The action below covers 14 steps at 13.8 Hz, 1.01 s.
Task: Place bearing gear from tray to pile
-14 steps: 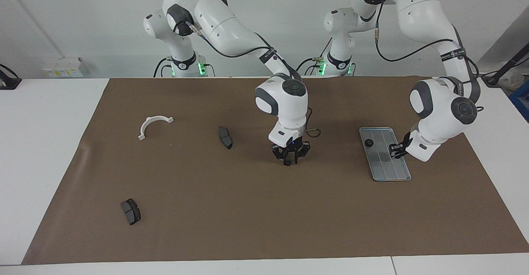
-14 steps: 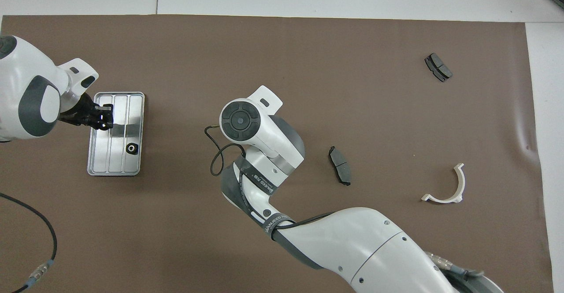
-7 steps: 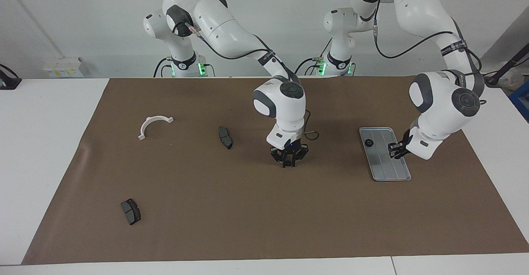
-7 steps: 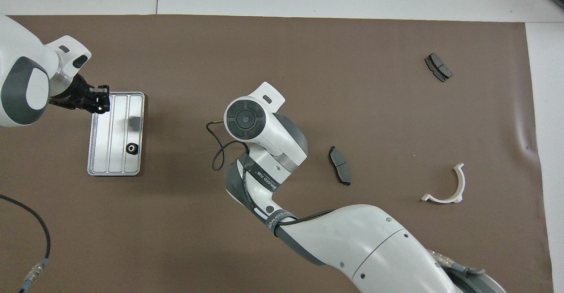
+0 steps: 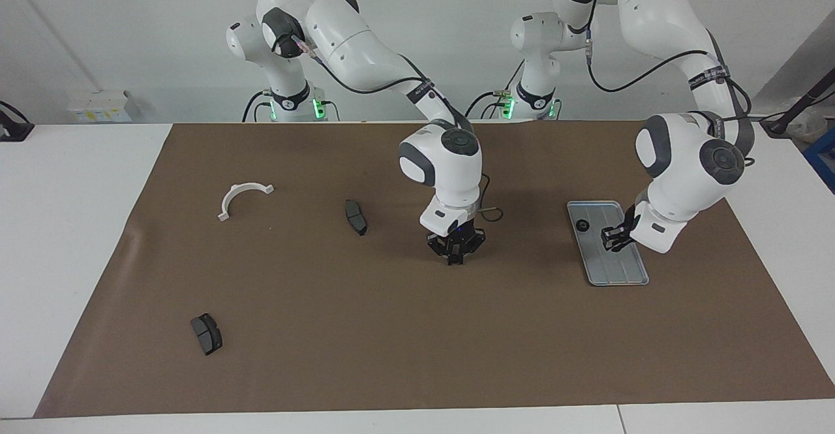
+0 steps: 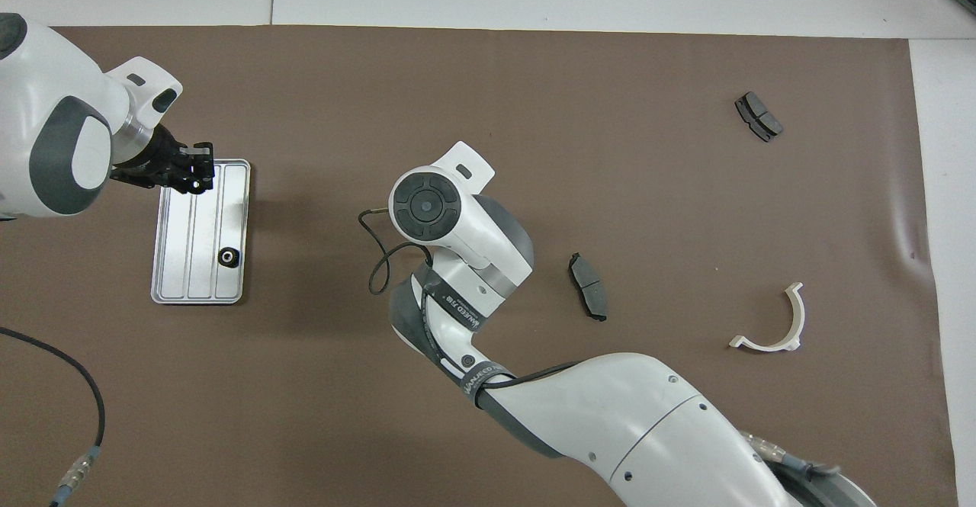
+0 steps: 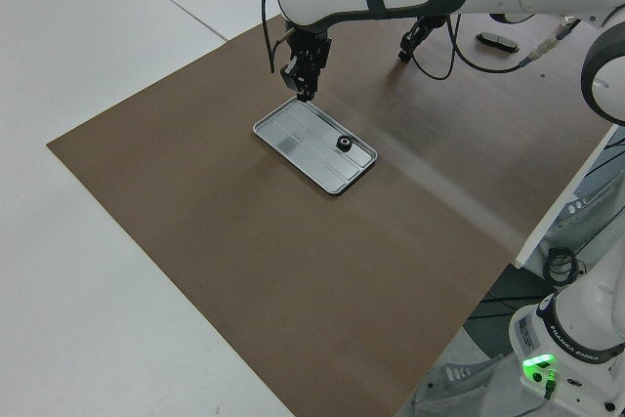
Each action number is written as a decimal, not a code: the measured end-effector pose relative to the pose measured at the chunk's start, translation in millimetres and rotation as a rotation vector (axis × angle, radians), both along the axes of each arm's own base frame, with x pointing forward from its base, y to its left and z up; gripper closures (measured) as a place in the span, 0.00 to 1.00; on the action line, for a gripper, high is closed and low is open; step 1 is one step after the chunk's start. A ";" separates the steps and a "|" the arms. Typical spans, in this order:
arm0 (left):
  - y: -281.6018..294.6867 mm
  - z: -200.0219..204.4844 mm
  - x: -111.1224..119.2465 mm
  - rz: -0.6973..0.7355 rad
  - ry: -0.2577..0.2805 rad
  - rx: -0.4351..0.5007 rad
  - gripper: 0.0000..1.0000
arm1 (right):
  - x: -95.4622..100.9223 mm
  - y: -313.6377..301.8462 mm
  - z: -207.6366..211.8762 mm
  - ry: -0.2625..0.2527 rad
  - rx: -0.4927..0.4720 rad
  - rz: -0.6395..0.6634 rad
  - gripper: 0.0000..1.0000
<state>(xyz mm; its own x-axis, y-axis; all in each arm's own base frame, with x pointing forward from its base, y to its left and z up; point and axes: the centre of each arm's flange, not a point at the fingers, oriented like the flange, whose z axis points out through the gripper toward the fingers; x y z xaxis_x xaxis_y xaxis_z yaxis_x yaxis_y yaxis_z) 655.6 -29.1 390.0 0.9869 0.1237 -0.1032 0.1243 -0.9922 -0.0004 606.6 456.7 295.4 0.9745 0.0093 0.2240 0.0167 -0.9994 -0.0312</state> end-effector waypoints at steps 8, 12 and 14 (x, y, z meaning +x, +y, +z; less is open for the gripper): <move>-129.7 17.2 -18.1 0.190 -0.015 -0.032 0.64 | 46.1 -150.1 44.9 -0.025 -0.004 -0.150 0.76; -253.0 12.7 -45.1 0.284 -0.091 -0.073 0.64 | 34.1 -247.8 58.1 0.003 -0.059 -0.118 0.76; -290.8 -3.1 -58.5 0.296 -0.089 -0.074 0.64 | 27.3 -275.1 48.6 0.030 -0.081 -0.090 0.76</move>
<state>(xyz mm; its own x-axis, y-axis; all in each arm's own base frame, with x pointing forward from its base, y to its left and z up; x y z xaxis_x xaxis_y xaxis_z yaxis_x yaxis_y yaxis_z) 597.1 -319.9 386.9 0.9146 0.4026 -0.0377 0.4043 -0.9098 0.0942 633.9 181.6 343.9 0.9784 -0.0617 0.1973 -0.0731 -0.9960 0.0510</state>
